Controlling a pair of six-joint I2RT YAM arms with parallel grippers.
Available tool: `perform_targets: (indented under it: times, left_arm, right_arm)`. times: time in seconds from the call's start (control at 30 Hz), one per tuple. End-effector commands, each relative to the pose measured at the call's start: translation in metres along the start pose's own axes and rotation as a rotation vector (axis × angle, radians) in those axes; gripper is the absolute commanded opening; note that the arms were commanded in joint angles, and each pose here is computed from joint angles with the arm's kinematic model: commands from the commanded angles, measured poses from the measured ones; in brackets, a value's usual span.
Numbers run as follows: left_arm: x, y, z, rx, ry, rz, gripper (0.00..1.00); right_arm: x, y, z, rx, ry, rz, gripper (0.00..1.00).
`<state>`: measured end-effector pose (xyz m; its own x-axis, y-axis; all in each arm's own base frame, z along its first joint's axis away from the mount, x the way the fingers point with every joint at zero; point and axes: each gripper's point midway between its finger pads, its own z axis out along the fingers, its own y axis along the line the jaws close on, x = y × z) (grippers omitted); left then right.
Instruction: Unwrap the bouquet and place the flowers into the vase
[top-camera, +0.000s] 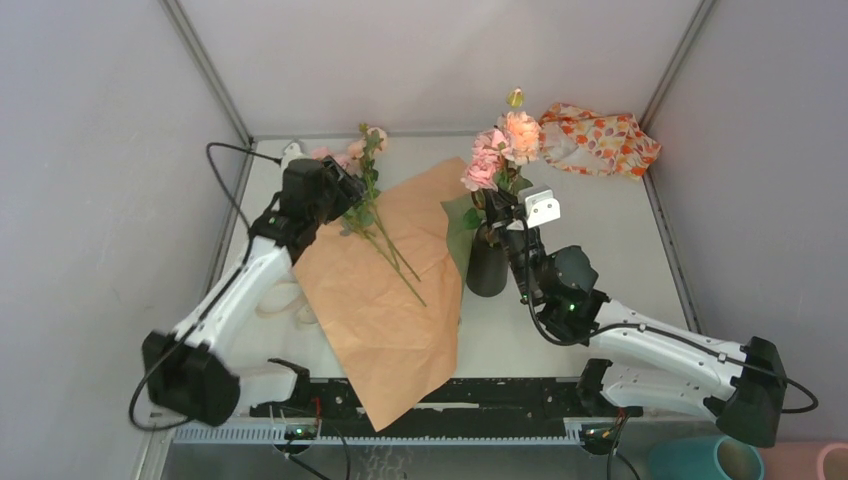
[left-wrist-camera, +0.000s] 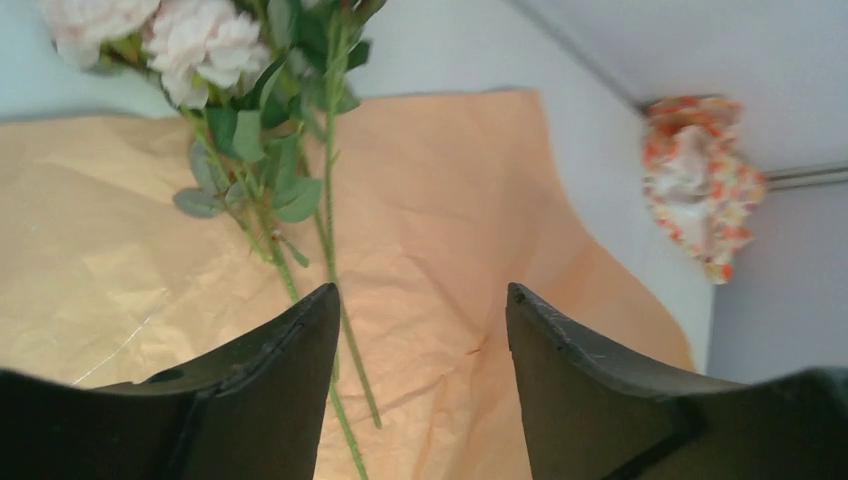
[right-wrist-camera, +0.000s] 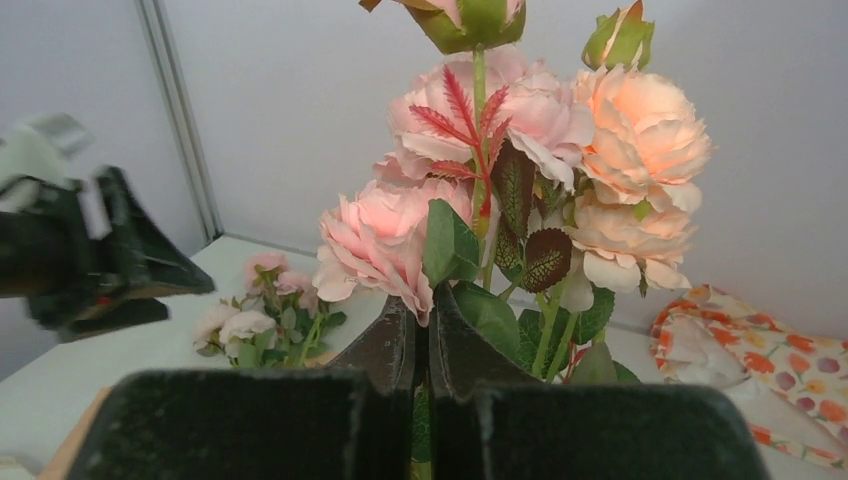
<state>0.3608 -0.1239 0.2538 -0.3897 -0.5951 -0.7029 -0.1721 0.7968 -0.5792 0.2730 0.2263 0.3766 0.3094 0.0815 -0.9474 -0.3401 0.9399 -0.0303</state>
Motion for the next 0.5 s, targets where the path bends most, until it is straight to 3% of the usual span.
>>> perform_targets:
  times: [0.0,0.23,0.47]
  left_arm:
    - [0.027,0.004,0.049,-0.064,0.218,-0.101,0.64]
    - [0.038,0.014,0.143,-0.194,0.31,-0.082,0.62]
    - [0.034,0.033,0.201,-0.317,0.345,-0.082,0.62]
  right_arm:
    - [-0.005,0.003,-0.007,-0.02,0.004,0.055,0.06]
    - [-0.004,0.011,-0.011,-0.061,0.017,0.085,0.06]
    - [-0.004,0.014,-0.014,-0.078,0.025,0.093,0.06]
